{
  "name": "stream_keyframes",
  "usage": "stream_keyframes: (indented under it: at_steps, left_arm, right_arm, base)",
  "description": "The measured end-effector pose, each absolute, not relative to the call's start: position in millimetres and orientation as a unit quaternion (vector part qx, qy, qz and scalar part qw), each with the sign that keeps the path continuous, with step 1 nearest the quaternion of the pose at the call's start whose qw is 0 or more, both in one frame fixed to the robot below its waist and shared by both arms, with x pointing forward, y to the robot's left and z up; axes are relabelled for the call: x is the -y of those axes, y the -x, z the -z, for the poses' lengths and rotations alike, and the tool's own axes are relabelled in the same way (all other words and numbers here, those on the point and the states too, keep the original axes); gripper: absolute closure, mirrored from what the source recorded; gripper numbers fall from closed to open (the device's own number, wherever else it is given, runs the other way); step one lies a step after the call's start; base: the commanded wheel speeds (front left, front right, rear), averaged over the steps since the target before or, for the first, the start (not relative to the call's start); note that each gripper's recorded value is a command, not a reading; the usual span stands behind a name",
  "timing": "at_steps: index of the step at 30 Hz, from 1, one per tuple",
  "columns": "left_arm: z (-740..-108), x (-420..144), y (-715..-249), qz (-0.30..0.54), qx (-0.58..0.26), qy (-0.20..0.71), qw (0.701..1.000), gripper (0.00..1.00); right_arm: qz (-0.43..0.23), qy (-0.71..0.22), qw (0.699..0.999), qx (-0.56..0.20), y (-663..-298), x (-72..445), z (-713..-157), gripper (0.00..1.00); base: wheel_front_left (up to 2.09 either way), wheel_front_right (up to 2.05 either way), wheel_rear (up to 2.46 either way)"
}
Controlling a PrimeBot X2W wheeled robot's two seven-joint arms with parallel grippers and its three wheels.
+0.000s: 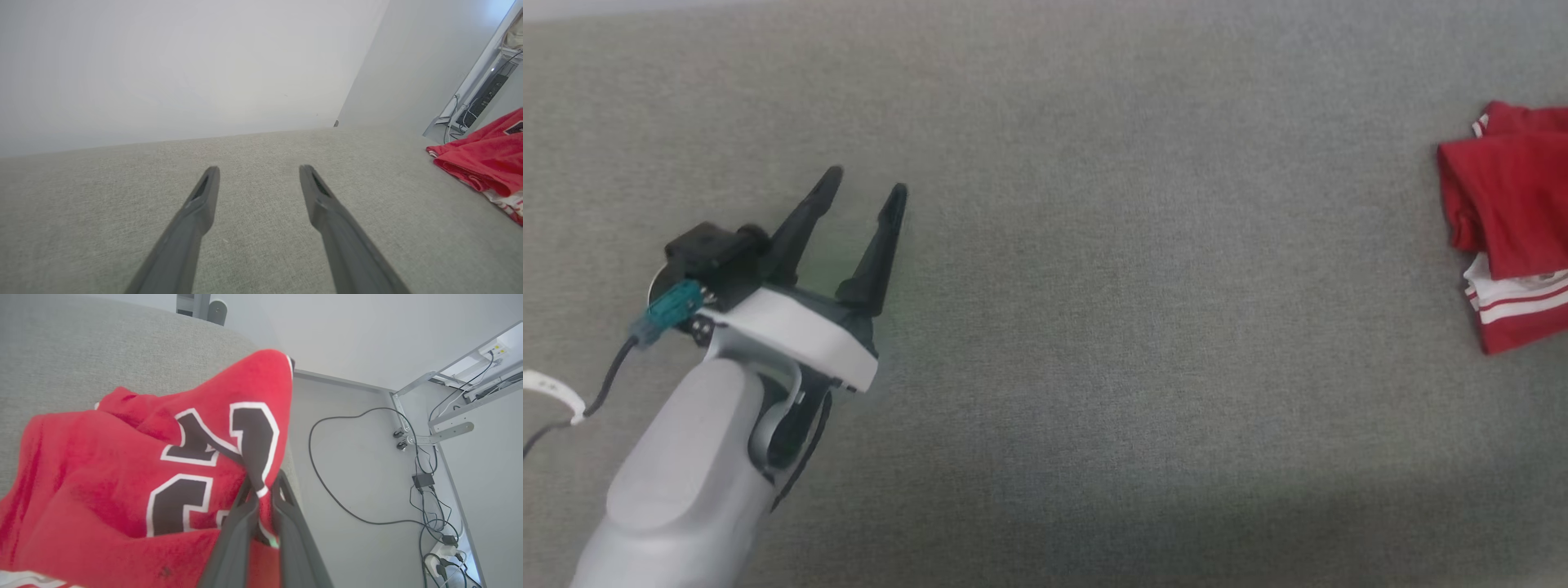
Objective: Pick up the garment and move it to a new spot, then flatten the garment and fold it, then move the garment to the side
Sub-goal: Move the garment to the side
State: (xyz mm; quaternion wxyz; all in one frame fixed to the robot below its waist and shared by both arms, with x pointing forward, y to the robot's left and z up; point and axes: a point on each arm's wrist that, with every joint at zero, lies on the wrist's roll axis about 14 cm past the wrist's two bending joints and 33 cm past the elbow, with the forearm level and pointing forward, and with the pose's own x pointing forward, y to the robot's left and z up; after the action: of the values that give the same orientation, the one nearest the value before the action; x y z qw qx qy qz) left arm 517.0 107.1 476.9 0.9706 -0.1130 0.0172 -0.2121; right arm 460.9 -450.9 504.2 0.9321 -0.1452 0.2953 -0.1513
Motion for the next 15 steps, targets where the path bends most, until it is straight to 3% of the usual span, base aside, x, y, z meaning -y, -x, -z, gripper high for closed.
stream_keyframes:
  at_steps: [15]
  left_arm:
    - [-453, -79, -542, 0.248, -0.036, 0.116, 0.961, 0.0]
  right_arm:
    - [0.14, 0.167, 0.912, -0.349, -471, 447, -441, 1.0]
  base:
    - [0.0, 0.0, 0.0]
